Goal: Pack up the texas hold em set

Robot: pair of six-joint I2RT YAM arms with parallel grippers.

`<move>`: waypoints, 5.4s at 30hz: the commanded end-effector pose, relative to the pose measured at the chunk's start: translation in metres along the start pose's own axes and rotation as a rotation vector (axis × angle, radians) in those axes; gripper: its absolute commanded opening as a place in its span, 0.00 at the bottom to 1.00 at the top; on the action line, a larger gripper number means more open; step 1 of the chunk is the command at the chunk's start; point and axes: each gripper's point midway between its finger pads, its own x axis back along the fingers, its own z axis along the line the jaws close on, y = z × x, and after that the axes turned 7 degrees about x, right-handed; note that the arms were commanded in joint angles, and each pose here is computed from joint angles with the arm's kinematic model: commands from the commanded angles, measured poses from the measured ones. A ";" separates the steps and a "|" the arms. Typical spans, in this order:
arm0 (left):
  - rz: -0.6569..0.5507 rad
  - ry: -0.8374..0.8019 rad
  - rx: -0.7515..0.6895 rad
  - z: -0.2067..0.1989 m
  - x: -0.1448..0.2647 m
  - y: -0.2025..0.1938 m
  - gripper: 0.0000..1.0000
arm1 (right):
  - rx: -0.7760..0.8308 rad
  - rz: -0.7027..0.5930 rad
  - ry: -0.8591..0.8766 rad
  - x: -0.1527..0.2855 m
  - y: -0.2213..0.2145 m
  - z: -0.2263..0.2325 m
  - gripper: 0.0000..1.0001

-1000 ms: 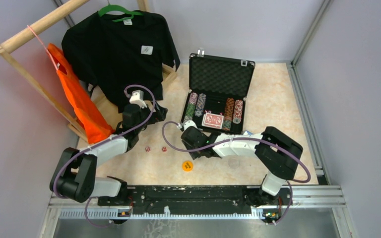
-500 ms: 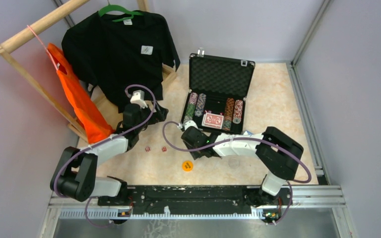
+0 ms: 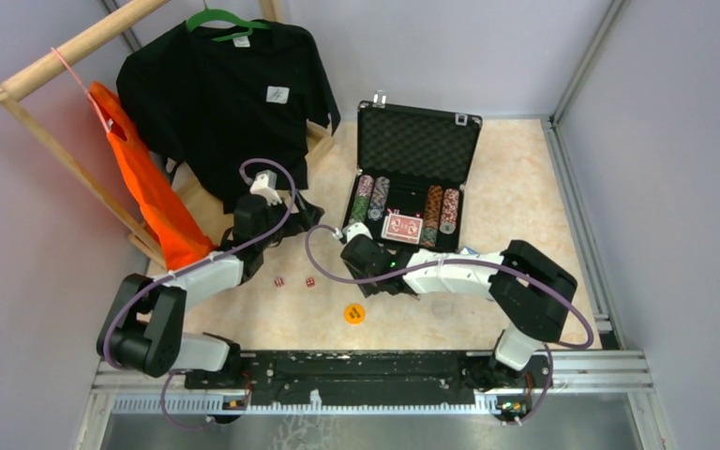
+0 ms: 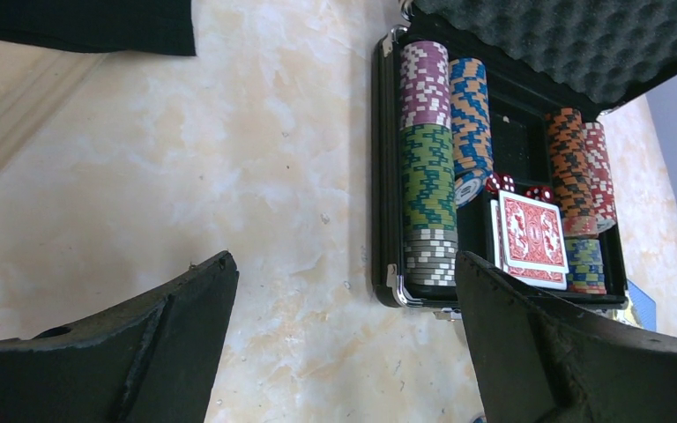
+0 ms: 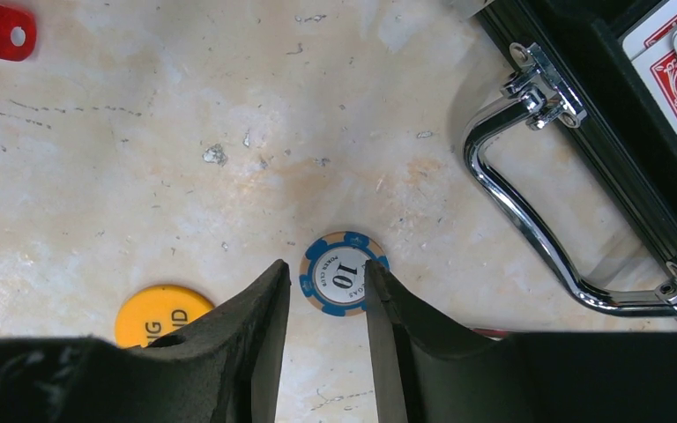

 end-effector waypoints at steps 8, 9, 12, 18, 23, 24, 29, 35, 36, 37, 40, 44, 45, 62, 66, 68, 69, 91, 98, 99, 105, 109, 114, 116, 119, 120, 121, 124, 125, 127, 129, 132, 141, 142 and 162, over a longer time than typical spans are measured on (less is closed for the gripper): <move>0.065 -0.043 0.070 -0.016 0.005 -0.006 0.96 | -0.079 -0.008 -0.034 0.008 0.016 -0.003 0.55; 0.072 -0.042 0.076 -0.015 0.006 -0.009 0.95 | -0.090 -0.002 -0.030 0.007 0.015 -0.001 0.55; 0.089 -0.033 0.082 -0.012 0.006 -0.014 0.96 | -0.126 0.003 -0.021 0.007 0.014 0.002 0.55; 0.105 -0.027 0.083 -0.009 0.004 -0.019 0.95 | -0.147 0.066 -0.035 -0.008 -0.003 0.004 0.56; 0.115 -0.029 0.085 -0.009 0.003 -0.021 0.95 | -0.151 0.071 -0.036 -0.010 -0.007 0.003 0.58; 0.117 -0.028 0.086 -0.009 0.002 -0.021 0.95 | -0.152 0.068 -0.040 -0.009 -0.007 0.002 0.58; 0.124 -0.030 0.086 -0.009 0.001 -0.022 0.95 | -0.149 0.070 -0.041 -0.007 -0.007 -0.001 0.58; 0.126 -0.034 0.085 -0.010 0.001 -0.022 0.95 | -0.186 0.089 -0.048 -0.008 -0.017 -0.008 0.61; 0.126 -0.035 0.085 -0.010 0.001 -0.022 0.95 | -0.190 0.091 -0.050 -0.008 -0.018 -0.010 0.62; 0.128 -0.036 0.085 -0.010 0.001 -0.023 0.95 | -0.193 0.091 -0.052 -0.008 -0.020 -0.010 0.62; 0.135 -0.039 0.089 -0.010 0.001 -0.025 0.95 | -0.198 0.091 -0.046 -0.007 -0.021 -0.009 0.63; 0.140 -0.038 0.093 -0.010 0.001 -0.027 0.95 | -0.197 0.092 -0.041 -0.007 -0.021 -0.009 0.58; 0.141 -0.038 0.093 -0.010 0.001 -0.027 0.95 | -0.195 0.092 -0.040 -0.007 -0.021 -0.008 0.55; 0.156 -0.052 0.099 -0.012 0.002 -0.030 0.94 | -0.177 0.106 -0.040 -0.006 -0.021 0.001 0.36; 0.156 -0.047 0.100 -0.011 0.002 -0.030 0.94 | -0.175 0.073 -0.036 0.000 -0.010 0.000 0.36; 0.158 -0.047 0.101 -0.011 0.002 -0.031 0.94 | -0.168 0.066 -0.041 0.001 -0.006 -0.001 0.36; 0.158 -0.047 0.101 -0.011 0.002 -0.030 0.94 | -0.164 0.061 -0.041 0.002 -0.004 -0.001 0.36; 0.228 -0.073 0.088 -0.022 0.020 -0.058 0.95 | -0.151 -0.010 -0.023 0.015 0.021 -0.004 0.50; 0.232 -0.073 0.079 -0.020 0.021 -0.059 0.95 | -0.138 0.023 -0.019 0.003 0.012 0.000 0.59; 0.232 -0.073 0.079 -0.020 0.021 -0.059 0.95 | -0.134 0.041 -0.023 -0.002 0.007 0.001 0.59; 0.239 -0.068 0.075 -0.018 0.020 -0.062 0.95 | -0.123 0.068 -0.014 -0.010 -0.001 0.005 0.59; 0.242 -0.068 0.073 -0.018 0.018 -0.062 0.95 | -0.118 0.079 -0.020 -0.013 -0.005 0.005 0.55; 0.243 -0.066 0.073 -0.017 0.018 -0.063 0.95 | -0.116 0.087 -0.038 -0.012 -0.007 0.001 0.46; 0.243 -0.065 0.072 -0.017 0.019 -0.063 0.95 | -0.113 0.089 -0.043 -0.011 -0.008 0.001 0.42; 0.244 -0.065 0.073 -0.017 0.019 -0.063 0.95 | -0.108 0.093 -0.050 -0.011 -0.009 0.000 0.36; 0.244 -0.065 0.073 -0.017 0.019 -0.063 0.95 | -0.109 0.092 -0.051 -0.010 -0.008 0.000 0.35; 0.244 -0.064 0.073 -0.017 0.019 -0.063 0.95 | -0.109 0.090 -0.050 -0.010 -0.007 0.001 0.34; 0.245 -0.064 0.071 -0.017 0.020 -0.063 0.95 | -0.115 0.074 -0.050 -0.007 -0.002 0.000 0.28; 0.245 -0.064 0.072 -0.017 0.020 -0.063 0.95 | -0.116 0.067 -0.050 -0.005 0.000 0.000 0.28; 0.246 -0.065 0.071 -0.017 0.020 -0.064 0.95 | -0.123 0.049 -0.047 -0.001 0.007 0.000 0.28; 0.249 -0.067 0.072 -0.017 0.020 -0.064 0.95 | -0.126 0.028 -0.044 0.004 0.014 -0.001 0.28; 0.254 -0.069 0.074 -0.017 0.020 -0.065 0.95 | -0.124 0.011 -0.043 0.008 0.021 -0.002 0.28; 0.251 -0.068 0.074 -0.017 0.021 -0.065 0.95 | -0.121 -0.011 -0.038 0.007 0.029 -0.001 0.42; 0.248 -0.063 0.074 -0.016 0.021 -0.065 0.95 | -0.119 -0.011 -0.039 0.006 0.031 -0.001 0.46; -0.025 0.293 0.318 0.058 0.025 0.001 0.81 | -0.100 -0.244 0.024 -0.017 0.158 -0.011 0.07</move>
